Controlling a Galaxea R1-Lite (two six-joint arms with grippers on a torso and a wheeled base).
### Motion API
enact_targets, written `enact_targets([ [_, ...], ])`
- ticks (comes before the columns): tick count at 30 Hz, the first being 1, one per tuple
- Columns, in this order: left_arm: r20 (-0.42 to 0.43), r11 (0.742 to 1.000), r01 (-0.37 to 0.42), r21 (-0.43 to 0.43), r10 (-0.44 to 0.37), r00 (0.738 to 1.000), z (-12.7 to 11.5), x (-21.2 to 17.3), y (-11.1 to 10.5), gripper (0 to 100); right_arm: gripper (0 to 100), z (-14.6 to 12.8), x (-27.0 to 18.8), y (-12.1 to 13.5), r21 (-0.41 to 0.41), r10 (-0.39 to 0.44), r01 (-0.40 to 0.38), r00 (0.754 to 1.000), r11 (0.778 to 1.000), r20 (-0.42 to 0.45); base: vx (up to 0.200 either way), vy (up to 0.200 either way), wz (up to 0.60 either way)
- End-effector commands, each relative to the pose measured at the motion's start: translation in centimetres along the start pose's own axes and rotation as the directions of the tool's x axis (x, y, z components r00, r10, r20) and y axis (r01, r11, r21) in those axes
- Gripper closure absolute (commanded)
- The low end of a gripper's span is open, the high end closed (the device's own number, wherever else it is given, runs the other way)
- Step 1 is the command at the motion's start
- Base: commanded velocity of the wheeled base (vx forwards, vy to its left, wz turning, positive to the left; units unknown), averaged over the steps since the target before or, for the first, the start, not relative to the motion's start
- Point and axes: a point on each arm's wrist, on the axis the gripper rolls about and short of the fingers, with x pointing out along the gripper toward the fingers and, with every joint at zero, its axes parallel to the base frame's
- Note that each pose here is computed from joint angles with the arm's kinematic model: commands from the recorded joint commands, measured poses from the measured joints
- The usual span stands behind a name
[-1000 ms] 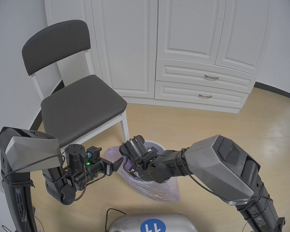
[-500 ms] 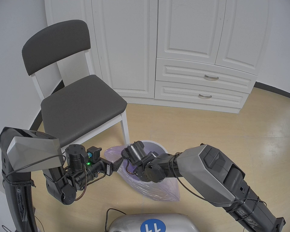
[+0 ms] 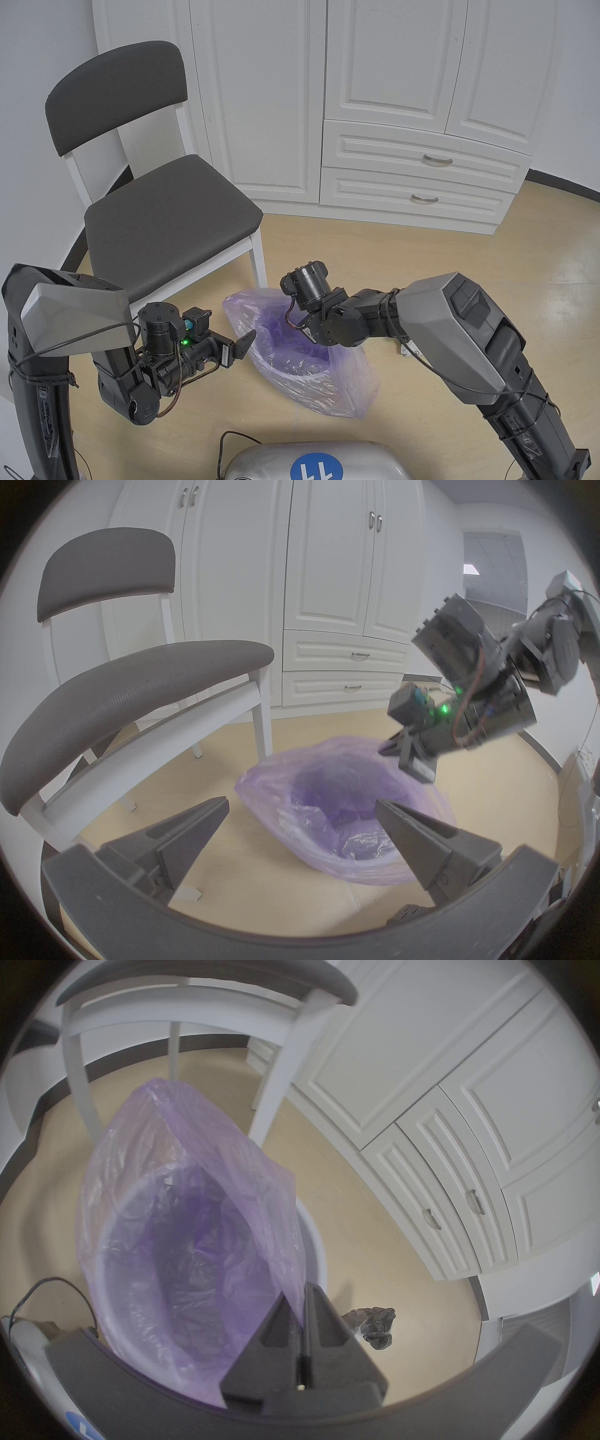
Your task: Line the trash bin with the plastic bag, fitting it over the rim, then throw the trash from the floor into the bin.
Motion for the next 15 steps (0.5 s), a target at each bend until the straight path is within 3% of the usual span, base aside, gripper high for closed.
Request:
enact_targets([
  [1, -0.019, 1.0, 0.003, 0.01, -0.003, 1.0, -0.6, 0.2, -0.1, 0, 100, 0.1, 0.8, -2.4, 0.051, -0.027, 0.026, 0.999, 0.998, 0.018, 0.0, 0.0, 0.0],
  [15, -0.018, 1.0, 0.004, 0.012, -0.004, 1.0, -1.0, 0.5, -0.1, 0, 100, -1.6, 5.6, -6.7, 0.228, -0.145, 0.119, 0.984, 0.966, 0.101, 0.0, 0.0, 0.0],
])
